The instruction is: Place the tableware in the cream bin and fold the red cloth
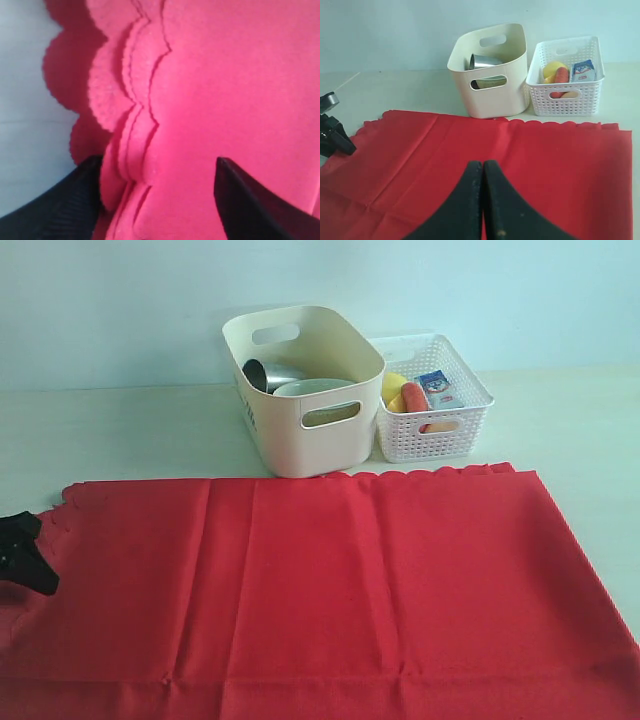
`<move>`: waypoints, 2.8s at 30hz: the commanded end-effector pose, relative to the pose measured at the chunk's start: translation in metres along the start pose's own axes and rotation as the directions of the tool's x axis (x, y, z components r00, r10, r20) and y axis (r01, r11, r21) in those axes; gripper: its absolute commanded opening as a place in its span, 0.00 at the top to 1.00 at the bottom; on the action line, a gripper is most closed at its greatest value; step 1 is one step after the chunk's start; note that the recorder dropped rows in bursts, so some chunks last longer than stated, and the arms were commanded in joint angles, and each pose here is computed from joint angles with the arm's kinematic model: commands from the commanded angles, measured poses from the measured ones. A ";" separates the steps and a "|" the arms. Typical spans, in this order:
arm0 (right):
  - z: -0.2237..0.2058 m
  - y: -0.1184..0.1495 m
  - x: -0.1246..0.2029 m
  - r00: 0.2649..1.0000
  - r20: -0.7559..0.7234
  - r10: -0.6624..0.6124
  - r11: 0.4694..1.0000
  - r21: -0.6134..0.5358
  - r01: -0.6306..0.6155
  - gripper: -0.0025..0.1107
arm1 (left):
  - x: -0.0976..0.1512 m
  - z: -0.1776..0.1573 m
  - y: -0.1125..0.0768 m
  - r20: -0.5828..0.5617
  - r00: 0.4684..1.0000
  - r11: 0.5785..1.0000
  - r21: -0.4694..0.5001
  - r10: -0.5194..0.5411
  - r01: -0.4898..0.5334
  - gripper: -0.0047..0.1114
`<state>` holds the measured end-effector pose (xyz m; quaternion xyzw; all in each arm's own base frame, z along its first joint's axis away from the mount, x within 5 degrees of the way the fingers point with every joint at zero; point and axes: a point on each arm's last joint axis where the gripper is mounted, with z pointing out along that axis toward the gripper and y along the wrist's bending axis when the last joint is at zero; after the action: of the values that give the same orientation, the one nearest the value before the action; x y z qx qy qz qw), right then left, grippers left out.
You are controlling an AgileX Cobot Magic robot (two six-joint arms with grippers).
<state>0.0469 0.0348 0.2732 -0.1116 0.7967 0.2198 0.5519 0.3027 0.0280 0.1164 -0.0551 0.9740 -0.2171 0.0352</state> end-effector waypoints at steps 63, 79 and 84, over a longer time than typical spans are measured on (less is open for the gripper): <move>0.217 -0.073 -0.006 0.556 -0.820 0.138 0.951 0.267 0.158 0.98 | 0.012 -0.087 -0.070 0.291 0.947 0.941 0.260 0.139 -0.218 0.96; 0.245 -0.118 0.034 0.487 -0.828 0.277 0.919 0.376 0.117 0.98 | 0.012 -0.087 -0.072 0.293 0.947 0.937 0.276 0.131 -0.215 0.96; 0.253 -0.120 0.042 0.494 -0.816 0.298 0.917 0.388 0.088 0.98 | 0.012 -0.088 -0.072 0.297 0.947 0.936 0.282 0.125 -0.212 0.96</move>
<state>0.2871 0.0519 0.1349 -0.0554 0.9964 0.0051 0.0646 0.2889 -0.0002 0.2211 0.0110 0.9197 -0.3472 0.1828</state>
